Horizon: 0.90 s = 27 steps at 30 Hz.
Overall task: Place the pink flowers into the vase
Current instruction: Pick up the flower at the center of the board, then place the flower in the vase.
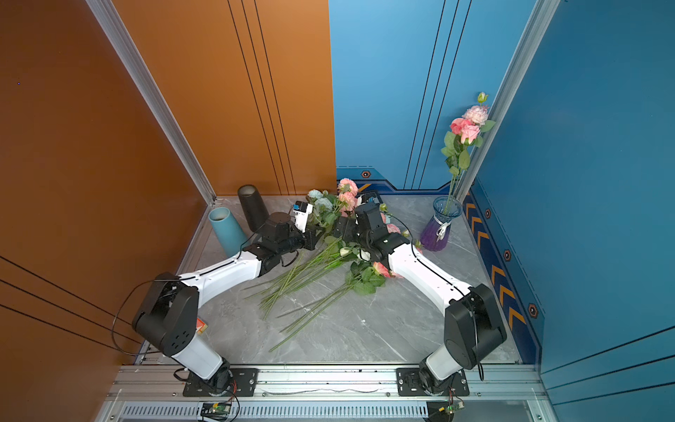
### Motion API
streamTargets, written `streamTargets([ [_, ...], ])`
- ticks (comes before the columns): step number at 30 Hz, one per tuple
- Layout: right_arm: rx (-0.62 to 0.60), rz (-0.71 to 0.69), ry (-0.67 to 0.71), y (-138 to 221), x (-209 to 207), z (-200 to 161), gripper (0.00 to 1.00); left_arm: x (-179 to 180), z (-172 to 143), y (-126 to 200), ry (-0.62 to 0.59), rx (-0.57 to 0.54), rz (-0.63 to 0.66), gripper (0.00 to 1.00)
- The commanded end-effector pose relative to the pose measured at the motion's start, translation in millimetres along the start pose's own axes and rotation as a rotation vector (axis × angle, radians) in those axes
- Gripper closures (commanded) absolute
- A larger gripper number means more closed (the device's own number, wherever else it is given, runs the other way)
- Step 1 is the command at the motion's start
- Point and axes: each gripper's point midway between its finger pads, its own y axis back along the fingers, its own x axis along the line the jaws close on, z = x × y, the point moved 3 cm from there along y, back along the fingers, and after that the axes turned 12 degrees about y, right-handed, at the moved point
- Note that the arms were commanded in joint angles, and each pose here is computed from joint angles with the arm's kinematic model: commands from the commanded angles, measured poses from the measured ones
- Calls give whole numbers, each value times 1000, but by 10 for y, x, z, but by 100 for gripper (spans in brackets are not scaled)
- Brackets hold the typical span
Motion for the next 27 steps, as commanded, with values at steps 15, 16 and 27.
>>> streamTargets([
  [15, -28, 117, -198, -210, 138, 212, 17, -338, 96, 82, -52, -154, -12, 100],
  [16, -27, 125, -205, -218, 149, 215, 18, -352, 100, 87, -53, -157, -14, 100],
  [27, -38, 162, -230, -282, 206, 242, 35, -413, 73, 72, -49, -159, -33, 100],
])
